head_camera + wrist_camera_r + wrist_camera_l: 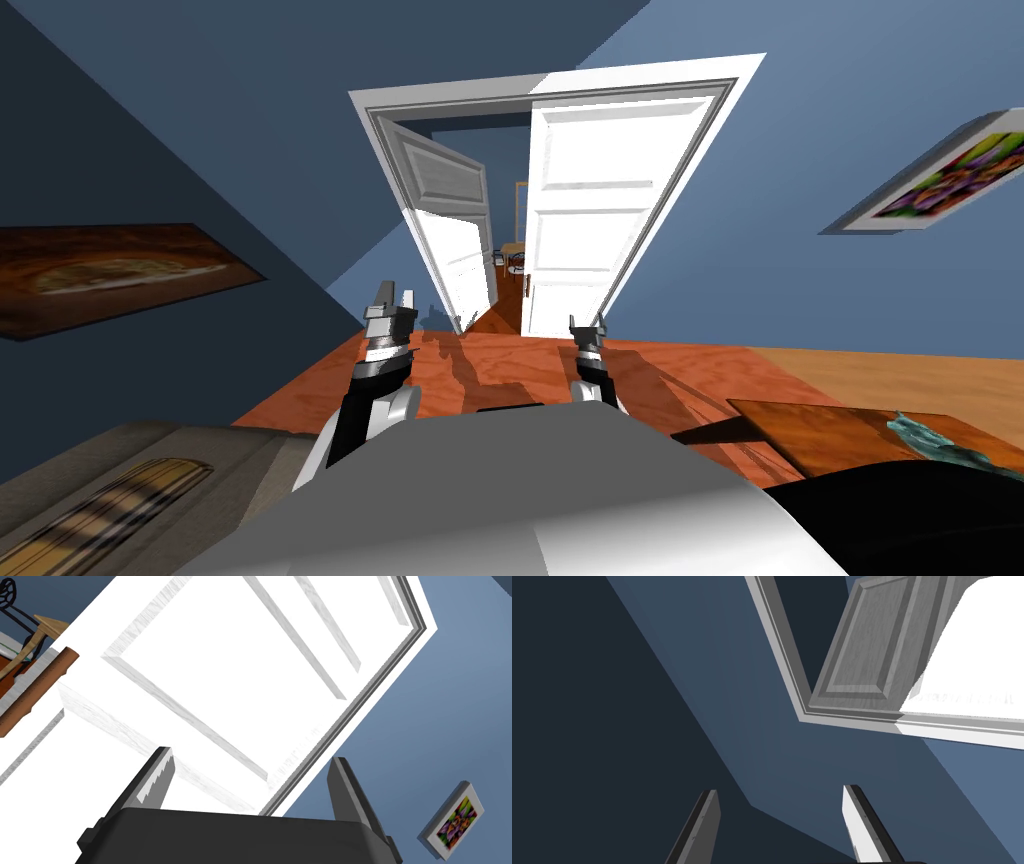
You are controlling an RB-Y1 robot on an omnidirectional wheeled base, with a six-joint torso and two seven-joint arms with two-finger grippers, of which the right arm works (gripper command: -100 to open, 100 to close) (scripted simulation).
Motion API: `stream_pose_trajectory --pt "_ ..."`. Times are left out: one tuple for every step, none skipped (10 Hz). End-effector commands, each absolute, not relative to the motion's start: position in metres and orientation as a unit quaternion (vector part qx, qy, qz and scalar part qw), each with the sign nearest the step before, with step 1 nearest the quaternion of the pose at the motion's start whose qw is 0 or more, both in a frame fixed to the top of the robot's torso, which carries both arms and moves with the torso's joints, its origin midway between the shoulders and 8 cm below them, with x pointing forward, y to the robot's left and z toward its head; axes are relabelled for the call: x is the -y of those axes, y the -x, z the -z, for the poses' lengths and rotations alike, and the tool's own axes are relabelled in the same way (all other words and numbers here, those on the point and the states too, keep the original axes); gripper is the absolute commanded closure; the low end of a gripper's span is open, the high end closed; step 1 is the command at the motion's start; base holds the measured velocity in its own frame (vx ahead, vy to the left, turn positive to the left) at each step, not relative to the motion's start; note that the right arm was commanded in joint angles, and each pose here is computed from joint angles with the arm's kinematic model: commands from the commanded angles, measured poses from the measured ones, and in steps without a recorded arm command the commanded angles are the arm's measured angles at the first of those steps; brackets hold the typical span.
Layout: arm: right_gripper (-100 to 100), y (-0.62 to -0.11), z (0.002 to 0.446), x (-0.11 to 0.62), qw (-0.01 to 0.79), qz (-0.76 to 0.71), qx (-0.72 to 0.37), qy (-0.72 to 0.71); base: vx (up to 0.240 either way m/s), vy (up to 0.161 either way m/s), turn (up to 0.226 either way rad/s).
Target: Push the door open
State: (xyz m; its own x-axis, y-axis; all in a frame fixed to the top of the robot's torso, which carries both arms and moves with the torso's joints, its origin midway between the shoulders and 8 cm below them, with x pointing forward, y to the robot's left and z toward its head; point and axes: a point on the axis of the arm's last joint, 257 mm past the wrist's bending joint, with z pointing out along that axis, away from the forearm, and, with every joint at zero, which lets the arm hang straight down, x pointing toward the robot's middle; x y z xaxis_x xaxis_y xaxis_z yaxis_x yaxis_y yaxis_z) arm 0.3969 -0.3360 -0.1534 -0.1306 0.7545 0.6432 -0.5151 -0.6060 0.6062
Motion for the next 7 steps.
stream_pose_trajectory --pt "-100 -0.399 0.163 0.339 0.415 -0.744 -0.109 -0.513 0.099 -0.013 0.108" --pt "-100 -0.400 0.170 0.340 0.407 -0.744 -0.103 -0.519 0.094 -0.020 0.105" --pt "-100 -0.402 0.177 0.342 0.400 -0.745 -0.097 -0.525 0.088 -0.016 0.099" --pt "-100 -0.403 0.184 0.343 0.392 -0.745 -0.090 -0.532 0.103 -0.010 0.128" --pt "-100 -0.404 0.191 0.345 0.385 -0.745 -0.084 -0.538 0.107 -0.019 0.121" --pt "-100 -0.405 0.198 0.346 0.378 -0.745 -0.077 -0.545 0.103 -0.027 0.099" --pt "-100 -0.406 0.204 0.348 0.370 -0.745 -0.070 -0.551 0.103 -0.020 0.100"
